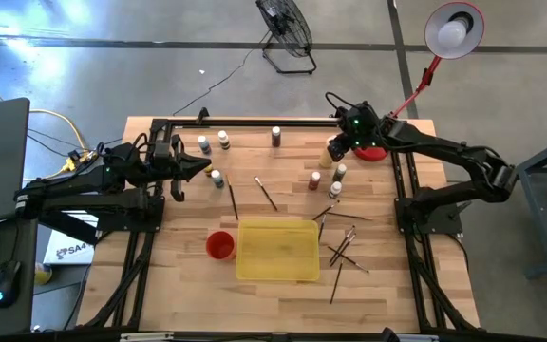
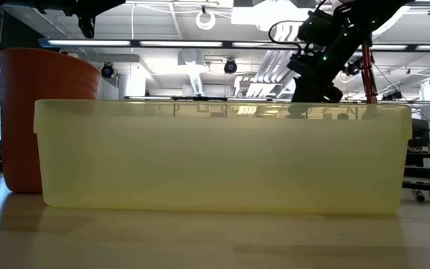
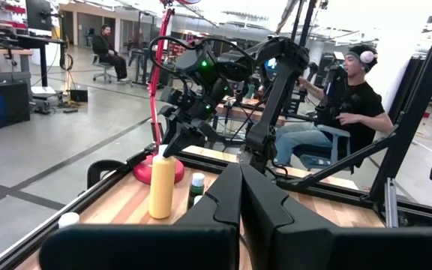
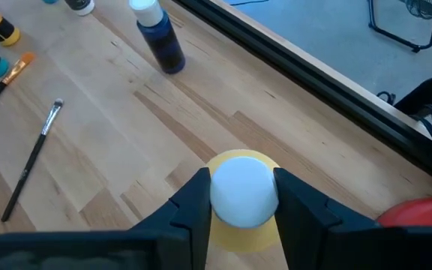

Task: Pick & Place Paint Supplies
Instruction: Put the yellow paint bottle into the yellow bin

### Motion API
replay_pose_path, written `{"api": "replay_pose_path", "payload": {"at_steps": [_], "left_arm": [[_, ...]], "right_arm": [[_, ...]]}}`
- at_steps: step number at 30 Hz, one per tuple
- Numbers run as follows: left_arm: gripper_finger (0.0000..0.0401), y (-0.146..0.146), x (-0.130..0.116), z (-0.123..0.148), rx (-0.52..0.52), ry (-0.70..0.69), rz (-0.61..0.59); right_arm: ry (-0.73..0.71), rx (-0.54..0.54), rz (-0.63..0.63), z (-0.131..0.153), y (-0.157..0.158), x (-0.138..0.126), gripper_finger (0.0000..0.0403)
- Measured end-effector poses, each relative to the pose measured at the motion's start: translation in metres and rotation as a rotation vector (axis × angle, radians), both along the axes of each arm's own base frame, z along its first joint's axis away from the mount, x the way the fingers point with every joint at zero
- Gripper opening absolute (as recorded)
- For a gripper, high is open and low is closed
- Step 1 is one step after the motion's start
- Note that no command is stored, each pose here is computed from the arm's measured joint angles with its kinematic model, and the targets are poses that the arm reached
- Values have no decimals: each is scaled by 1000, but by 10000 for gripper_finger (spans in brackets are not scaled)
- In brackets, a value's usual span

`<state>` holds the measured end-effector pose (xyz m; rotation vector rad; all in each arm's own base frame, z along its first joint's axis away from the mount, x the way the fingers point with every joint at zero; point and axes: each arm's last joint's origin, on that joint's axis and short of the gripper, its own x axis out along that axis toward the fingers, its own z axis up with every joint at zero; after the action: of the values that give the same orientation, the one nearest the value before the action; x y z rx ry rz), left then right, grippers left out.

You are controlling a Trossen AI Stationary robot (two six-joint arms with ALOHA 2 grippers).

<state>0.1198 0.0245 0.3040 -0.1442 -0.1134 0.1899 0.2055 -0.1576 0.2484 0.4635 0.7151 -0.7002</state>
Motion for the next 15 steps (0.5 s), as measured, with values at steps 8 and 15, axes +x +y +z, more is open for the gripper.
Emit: {"api": "replay_pose_path", "payload": {"at_steps": [8,15], "left_arm": [[0,0,0,0,0,0,-1],[0,0,0,0,1,0,-6]], "right_arm": [[-56,-46,-1,16,6,-8,110],[-150,-118,7,51,17,-19,110]]}}
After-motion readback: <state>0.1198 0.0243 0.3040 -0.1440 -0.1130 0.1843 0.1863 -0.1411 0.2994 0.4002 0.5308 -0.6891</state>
